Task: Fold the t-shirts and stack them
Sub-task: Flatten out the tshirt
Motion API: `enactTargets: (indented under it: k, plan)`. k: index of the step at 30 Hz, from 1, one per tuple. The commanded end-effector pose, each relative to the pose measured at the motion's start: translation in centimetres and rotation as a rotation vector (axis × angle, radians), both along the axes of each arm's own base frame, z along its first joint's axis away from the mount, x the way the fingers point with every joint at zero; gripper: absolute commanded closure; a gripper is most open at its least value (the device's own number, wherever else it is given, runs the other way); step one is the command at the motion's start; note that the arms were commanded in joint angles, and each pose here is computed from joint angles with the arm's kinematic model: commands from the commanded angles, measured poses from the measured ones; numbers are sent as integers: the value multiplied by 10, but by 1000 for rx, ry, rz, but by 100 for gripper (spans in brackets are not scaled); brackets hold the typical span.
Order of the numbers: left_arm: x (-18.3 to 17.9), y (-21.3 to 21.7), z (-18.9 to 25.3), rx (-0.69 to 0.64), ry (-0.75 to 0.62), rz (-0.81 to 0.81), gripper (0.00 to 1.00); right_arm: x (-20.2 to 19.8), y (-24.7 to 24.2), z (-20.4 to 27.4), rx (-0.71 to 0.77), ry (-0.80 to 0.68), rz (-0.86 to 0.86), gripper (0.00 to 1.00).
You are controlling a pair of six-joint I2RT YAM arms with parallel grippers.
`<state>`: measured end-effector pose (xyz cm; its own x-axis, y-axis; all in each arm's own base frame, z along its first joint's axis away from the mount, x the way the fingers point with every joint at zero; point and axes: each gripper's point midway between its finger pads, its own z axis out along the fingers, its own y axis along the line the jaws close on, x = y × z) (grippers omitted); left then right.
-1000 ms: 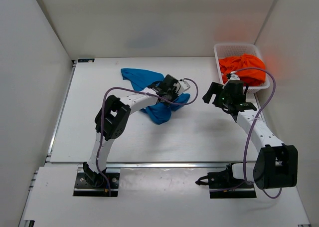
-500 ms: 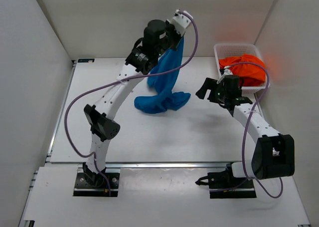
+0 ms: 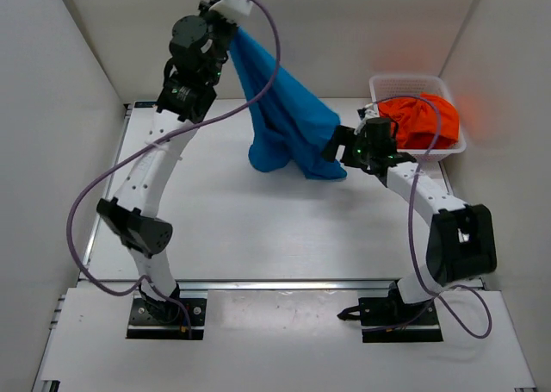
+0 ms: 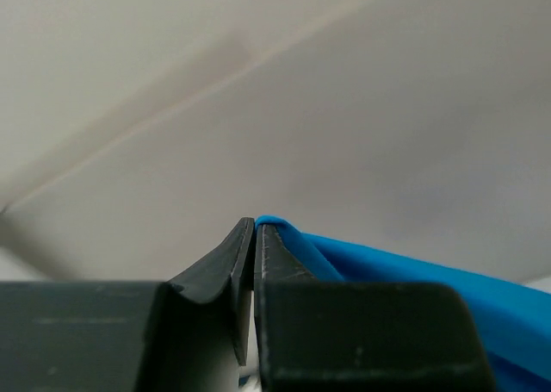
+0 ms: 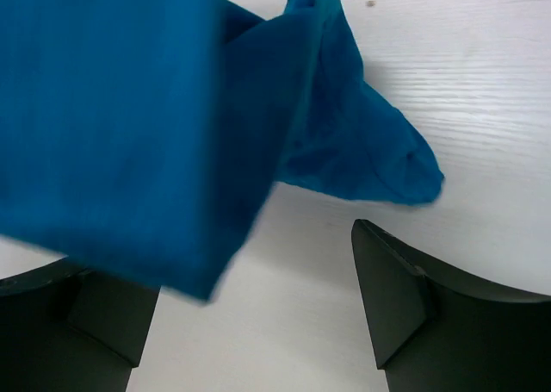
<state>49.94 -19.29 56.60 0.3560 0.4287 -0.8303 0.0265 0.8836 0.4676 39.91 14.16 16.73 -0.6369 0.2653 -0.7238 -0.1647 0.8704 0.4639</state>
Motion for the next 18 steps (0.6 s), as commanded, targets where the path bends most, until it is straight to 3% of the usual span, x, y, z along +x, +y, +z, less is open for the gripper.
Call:
enactTargets:
  k: [1,5,10,14,18]
  plan:
    - [-23,71,-12,44,65,188,87,25,24,1,0,7,3,19]
    - [-19,108,-112,89,305,301,88,40,17,-28,-10,95,-55,20]
    - [-34,130,-200,96,506,334,88,50,2,-72,-82,195,-102,17]
    - [-48,140,-234,101,591,334,88,66,7,-90,-181,223,-109,13]
    - [-55,139,-245,88,623,313,88,75,20,-98,-177,237,-86,11]
